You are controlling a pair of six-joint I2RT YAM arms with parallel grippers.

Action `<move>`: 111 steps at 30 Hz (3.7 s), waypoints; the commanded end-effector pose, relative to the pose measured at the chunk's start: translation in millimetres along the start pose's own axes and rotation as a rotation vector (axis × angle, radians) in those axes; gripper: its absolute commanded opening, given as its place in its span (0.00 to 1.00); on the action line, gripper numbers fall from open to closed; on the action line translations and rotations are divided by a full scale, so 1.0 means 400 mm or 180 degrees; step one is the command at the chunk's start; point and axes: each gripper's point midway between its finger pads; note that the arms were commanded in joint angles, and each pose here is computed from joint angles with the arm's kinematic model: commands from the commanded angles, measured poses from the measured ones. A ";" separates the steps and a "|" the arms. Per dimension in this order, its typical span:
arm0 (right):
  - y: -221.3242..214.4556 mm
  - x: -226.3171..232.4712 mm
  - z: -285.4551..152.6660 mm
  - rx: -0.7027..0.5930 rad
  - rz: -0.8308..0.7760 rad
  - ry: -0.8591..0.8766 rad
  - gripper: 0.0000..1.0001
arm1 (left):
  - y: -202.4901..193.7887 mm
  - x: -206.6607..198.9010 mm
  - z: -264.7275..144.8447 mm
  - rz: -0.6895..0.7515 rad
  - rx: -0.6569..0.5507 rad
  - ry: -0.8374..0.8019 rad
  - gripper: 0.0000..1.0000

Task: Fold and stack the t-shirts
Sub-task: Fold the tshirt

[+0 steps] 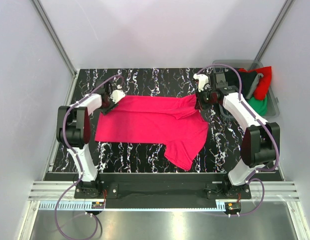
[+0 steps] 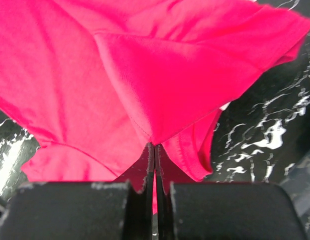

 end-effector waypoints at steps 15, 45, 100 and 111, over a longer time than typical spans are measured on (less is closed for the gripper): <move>-0.007 0.036 0.005 -0.0099 0.0026 0.0144 0.00 | 0.134 0.050 -0.065 -0.0586 -0.0270 0.0040 0.45; 0.005 -0.032 0.046 -0.0082 0.0178 -0.0059 0.00 | -0.001 -0.079 0.007 -0.0622 0.0259 -0.0388 0.13; 0.014 0.011 0.206 -0.0133 -0.2643 0.0516 0.48 | -0.020 -0.082 0.021 -0.0685 0.0363 -0.0342 0.11; -0.008 0.090 0.258 -0.0366 -0.3580 0.0897 0.49 | -0.035 -0.089 0.028 -0.0659 0.0423 -0.0346 0.11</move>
Point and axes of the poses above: each gripper's point midway between its finger pads, its own z axis out along the fingers, its own x axis along the line the jaws close on, y = z × x, and after that the axes turned 11 degrees about -z, right-handed
